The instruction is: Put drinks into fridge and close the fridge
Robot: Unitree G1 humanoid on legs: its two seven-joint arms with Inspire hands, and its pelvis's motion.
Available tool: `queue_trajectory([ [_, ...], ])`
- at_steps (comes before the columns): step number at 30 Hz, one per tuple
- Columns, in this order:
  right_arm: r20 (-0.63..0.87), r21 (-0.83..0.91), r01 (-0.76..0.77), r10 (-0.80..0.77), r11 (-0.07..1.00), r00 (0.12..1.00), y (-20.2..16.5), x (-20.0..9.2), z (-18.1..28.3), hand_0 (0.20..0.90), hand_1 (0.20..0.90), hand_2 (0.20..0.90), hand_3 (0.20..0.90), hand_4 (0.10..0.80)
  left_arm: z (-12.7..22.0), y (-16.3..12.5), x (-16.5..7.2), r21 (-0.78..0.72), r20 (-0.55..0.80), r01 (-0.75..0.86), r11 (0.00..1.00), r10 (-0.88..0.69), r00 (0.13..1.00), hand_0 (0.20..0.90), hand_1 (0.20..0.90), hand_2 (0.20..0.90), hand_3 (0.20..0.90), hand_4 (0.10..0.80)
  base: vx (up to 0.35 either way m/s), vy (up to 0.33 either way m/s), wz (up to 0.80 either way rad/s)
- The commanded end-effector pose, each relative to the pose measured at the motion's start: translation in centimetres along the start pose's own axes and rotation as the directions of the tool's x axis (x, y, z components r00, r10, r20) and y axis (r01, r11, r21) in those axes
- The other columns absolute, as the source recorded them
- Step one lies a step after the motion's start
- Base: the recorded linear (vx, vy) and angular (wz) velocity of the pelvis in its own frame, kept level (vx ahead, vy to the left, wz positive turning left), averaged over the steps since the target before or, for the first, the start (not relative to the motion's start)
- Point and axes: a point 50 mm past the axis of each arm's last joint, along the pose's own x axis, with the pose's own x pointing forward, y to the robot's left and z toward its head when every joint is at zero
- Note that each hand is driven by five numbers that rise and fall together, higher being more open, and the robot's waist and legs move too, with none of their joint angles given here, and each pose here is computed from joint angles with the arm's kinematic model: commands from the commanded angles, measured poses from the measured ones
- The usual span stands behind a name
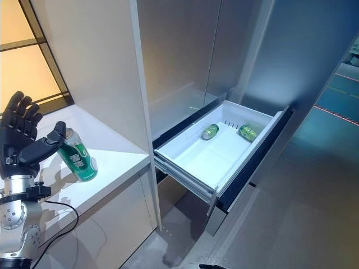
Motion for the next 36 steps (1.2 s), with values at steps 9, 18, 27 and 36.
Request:
queue_trajectory([
  [9,-0.073,-0.012,-0.001,0.000,1.000,0.997,-0.4,-0.2,-1.3,0.900,0.900,0.900,0.900,0.800,3.3,-1.3,2.1,-0.025,0.166,0.094,0.995,-0.088,0.982,0.900,0.900,0.900,0.900,0.800,-0.019,0.004,0.09],
  [18,-0.078,-0.028,-0.008,0.006,1.000,0.997,-0.4,-0.3,-1.4,0.900,0.900,0.900,0.900,0.800,4.3,-1.8,2.5,-0.053,0.211,0.138,0.989,-0.124,0.970,0.900,0.900,0.900,0.900,0.800,0.000,0.000,0.00],
  [27,-0.082,-0.024,-0.014,0.012,1.000,0.997,0.0,-0.2,-1.6,0.900,0.900,0.900,0.900,0.800,5.7,-2.7,3.4,-0.056,0.283,0.136,0.989,-0.115,0.952,0.900,0.900,0.900,0.900,0.800,0.000,0.000,0.00],
  [36,-0.078,-0.027,-0.017,0.014,0.999,0.997,0.0,-0.2,-1.6,0.900,0.900,0.900,0.900,0.800,6.4,-3.9,3.5,-0.113,0.323,0.250,0.962,-0.202,0.925,0.900,0.900,0.900,0.900,0.800,0.000,0.000,0.00],
])
